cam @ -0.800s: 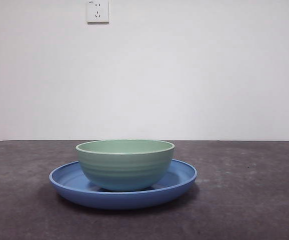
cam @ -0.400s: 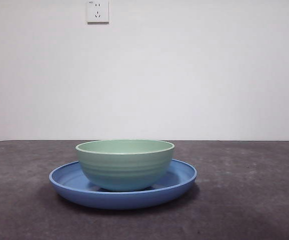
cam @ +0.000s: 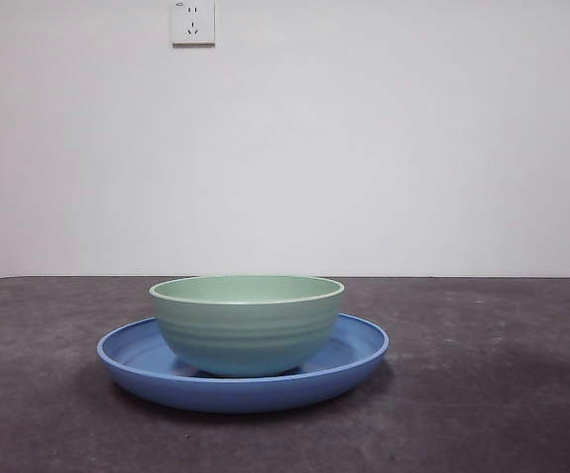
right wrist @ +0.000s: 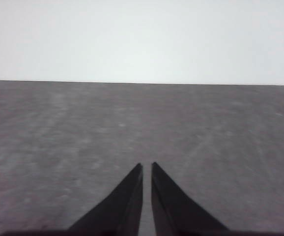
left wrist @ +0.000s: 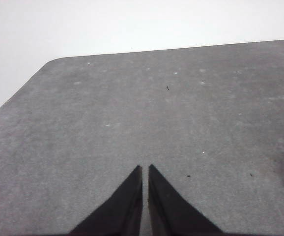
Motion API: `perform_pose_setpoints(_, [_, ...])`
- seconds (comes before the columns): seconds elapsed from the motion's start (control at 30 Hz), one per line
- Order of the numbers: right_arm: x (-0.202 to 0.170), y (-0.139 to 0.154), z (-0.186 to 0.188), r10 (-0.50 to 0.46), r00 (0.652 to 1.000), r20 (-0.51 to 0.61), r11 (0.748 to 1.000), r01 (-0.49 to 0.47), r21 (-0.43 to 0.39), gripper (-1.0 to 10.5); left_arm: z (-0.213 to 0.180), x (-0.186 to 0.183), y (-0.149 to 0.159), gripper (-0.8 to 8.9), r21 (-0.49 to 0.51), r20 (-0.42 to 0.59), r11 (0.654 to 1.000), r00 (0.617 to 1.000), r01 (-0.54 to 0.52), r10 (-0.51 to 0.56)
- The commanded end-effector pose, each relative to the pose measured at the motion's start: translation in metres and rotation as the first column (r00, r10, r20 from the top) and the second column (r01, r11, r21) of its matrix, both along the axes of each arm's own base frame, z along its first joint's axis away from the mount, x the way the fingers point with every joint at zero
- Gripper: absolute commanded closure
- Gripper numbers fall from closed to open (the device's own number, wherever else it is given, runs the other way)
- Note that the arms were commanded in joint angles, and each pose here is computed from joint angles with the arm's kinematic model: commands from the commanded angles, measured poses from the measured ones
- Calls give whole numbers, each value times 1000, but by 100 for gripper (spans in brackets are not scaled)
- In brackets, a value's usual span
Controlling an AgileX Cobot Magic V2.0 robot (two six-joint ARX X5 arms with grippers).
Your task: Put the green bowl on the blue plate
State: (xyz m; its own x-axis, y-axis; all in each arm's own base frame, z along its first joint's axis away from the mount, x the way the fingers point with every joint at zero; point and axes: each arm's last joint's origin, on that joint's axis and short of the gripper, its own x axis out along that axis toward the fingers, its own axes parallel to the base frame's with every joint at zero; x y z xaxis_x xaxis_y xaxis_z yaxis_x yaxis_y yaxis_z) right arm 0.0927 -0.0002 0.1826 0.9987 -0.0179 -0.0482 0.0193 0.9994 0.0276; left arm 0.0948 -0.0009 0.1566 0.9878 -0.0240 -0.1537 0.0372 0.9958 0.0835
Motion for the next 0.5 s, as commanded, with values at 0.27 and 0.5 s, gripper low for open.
perform_pose_setpoints(0.27, [4,-4,-27,-59,996,-62,998,58,-19,919,-7,1,0,794,6,-24,1000,1000,-2,2])
perform_pose_setpoints(0.5, [3,-5,-30,-68,993,-95,997,64,-45,919,-7,1,0,794,6,-24,1000,1000,-2,2])
